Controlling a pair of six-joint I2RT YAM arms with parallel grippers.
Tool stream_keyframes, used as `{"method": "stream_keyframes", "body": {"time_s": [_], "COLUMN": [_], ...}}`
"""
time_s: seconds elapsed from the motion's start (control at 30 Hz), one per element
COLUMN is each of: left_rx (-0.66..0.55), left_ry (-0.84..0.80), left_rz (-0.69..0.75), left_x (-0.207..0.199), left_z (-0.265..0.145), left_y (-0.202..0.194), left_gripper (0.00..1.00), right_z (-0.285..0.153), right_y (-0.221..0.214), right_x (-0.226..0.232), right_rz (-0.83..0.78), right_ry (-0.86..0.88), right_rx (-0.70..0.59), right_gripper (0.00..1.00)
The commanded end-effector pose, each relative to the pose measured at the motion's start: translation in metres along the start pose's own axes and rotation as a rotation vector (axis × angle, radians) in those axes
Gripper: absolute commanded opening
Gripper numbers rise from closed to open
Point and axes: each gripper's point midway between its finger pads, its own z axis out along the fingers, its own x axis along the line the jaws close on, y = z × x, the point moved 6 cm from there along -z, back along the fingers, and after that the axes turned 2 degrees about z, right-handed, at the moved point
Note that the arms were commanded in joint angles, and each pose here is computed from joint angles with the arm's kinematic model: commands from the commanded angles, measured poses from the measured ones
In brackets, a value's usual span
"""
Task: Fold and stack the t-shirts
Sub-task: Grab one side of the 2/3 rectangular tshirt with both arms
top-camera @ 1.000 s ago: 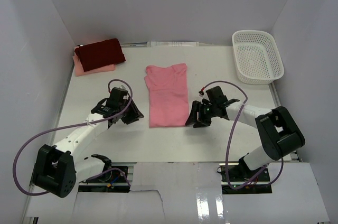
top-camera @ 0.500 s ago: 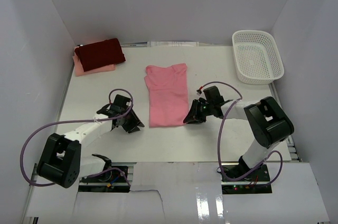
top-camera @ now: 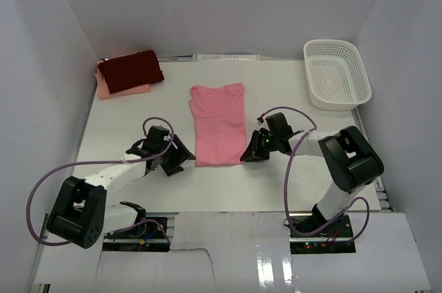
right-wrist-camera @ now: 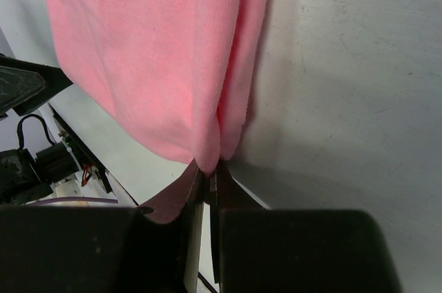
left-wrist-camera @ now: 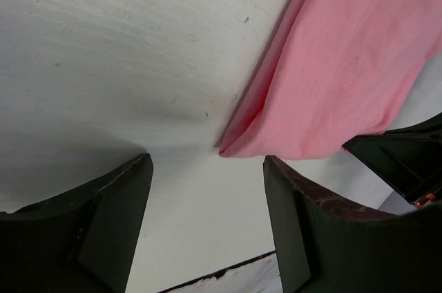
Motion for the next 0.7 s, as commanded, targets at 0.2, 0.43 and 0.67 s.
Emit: {"method": "stream_keyframes", "body": {"time_s": [0.2,0.43,0.67], "left_rx": [0.021,0.078,0.085], "left_ry": [-0.030,-0.033,-0.026], "left_rz": [-0.003,-0.020,-0.028], "left_x": [0.008,0.010,0.011], "left_z": [0.014,0.028,0.028], "left_y": [-0.007,-0.015,-0.017], "left_gripper": [0.72,0.59,0.51], "right_z": [0.001,0.000,0.000], "right_y": [0.005,0.005,0.005], "right_x": [-0.006,-0.006,-0.006], "right_rz": [-0.024,-0.030,-0.029], "right_ry": [-0.056,-0.061,-0.060], "right_rx": [-0.014,-0.018,-0.016], "right_gripper": [0.08,0.08,0.08]}}
